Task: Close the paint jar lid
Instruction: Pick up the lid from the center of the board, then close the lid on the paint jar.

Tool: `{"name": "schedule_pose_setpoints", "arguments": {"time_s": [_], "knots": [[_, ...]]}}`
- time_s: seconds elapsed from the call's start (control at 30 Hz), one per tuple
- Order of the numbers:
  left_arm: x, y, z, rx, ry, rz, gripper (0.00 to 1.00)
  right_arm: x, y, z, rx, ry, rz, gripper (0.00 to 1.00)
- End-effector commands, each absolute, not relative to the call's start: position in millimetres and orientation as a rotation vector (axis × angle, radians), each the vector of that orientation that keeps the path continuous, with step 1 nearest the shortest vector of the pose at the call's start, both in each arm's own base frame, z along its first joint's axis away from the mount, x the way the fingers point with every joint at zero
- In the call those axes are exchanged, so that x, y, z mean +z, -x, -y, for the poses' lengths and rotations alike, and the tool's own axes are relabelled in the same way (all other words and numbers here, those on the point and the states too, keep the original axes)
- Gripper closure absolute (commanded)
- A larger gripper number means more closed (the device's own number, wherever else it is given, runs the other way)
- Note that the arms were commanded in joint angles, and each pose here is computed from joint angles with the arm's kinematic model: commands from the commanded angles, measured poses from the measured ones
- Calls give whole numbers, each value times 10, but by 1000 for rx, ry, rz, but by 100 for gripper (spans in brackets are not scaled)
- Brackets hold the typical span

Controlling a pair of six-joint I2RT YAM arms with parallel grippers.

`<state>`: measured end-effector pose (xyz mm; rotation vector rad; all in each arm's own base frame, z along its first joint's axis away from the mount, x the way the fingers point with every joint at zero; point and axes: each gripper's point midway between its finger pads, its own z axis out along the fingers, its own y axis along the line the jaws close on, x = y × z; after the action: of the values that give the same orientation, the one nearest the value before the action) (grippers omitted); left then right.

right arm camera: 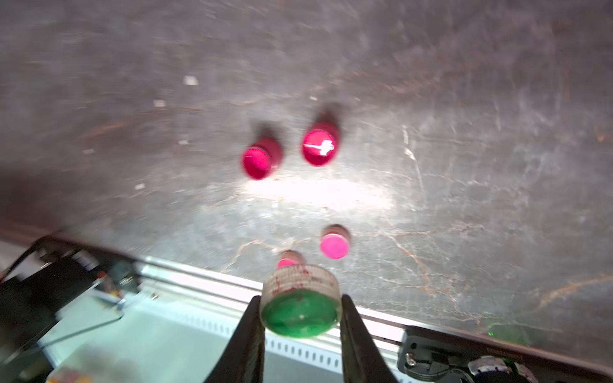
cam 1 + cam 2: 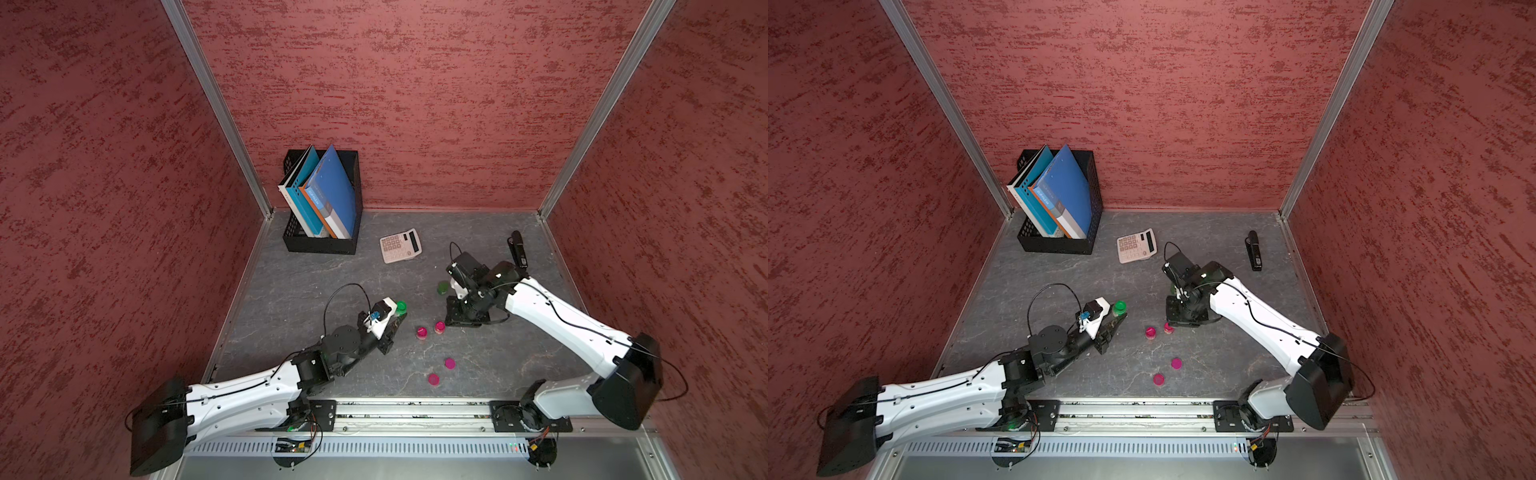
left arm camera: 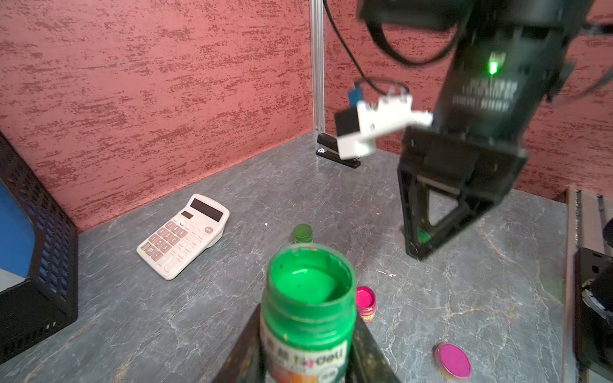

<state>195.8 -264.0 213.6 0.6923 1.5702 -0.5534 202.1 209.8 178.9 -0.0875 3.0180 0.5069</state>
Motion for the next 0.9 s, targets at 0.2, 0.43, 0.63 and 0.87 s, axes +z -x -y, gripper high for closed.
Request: {"name": "schedule_pose_setpoints", "arguments": {"time_s": [0.2, 0.43, 0.63, 0.87], "knots": [[2192, -1868, 2723, -631, -738, -1525, 76, 2572, -1929, -2415, 700, 436, -3004, 71], [2067, -1855, 2866, -652, -799, -1554, 76, 2715, -1892, -2622, 738, 571, -2988, 71], [2110, -1882, 2951, -654, -815, -1542, 76, 2675, -1802, -2757, 746, 650, -3014, 71], [2256, -1900, 3013, -677, -792, -1498, 76, 2559, -1774, -2828, 722, 677, -3045, 70]]}}
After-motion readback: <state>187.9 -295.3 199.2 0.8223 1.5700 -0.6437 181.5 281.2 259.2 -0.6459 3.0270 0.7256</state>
